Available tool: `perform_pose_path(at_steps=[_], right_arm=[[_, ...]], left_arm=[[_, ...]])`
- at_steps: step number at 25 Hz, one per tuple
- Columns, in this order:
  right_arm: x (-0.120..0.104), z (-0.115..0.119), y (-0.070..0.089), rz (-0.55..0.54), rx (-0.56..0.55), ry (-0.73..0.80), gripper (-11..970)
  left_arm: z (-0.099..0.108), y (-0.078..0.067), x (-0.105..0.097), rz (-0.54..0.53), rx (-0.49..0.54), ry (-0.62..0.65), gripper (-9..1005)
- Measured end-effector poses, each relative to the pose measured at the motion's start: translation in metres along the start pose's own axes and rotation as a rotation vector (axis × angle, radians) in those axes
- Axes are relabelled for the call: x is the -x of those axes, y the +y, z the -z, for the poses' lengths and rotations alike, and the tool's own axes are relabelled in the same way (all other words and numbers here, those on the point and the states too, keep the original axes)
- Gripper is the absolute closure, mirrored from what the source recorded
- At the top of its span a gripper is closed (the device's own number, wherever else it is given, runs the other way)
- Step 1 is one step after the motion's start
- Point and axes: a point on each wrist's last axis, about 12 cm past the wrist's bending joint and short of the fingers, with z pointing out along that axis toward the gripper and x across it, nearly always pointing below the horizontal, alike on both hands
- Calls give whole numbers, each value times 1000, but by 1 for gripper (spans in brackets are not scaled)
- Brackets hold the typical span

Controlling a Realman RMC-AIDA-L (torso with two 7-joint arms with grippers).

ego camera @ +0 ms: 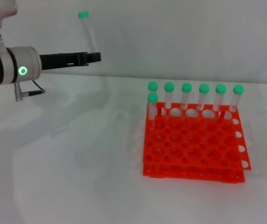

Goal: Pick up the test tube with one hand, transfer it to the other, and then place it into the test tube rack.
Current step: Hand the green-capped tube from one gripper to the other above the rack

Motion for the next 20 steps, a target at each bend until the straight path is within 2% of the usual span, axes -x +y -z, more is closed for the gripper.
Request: perform_pose_path(at_steps=[3,12,20], right_arm=[[2,-2,1,-3,3,-6,101],[4,-4,2,-8,7,-16,101],[7,-8,6,-79,53,-22,101]], left_arm=[[3,-6,-10,-70,-84,-29,808],[8,-41,-36,-280,-377,9,807],[11,-50,-43,-383,-466,34,807]])
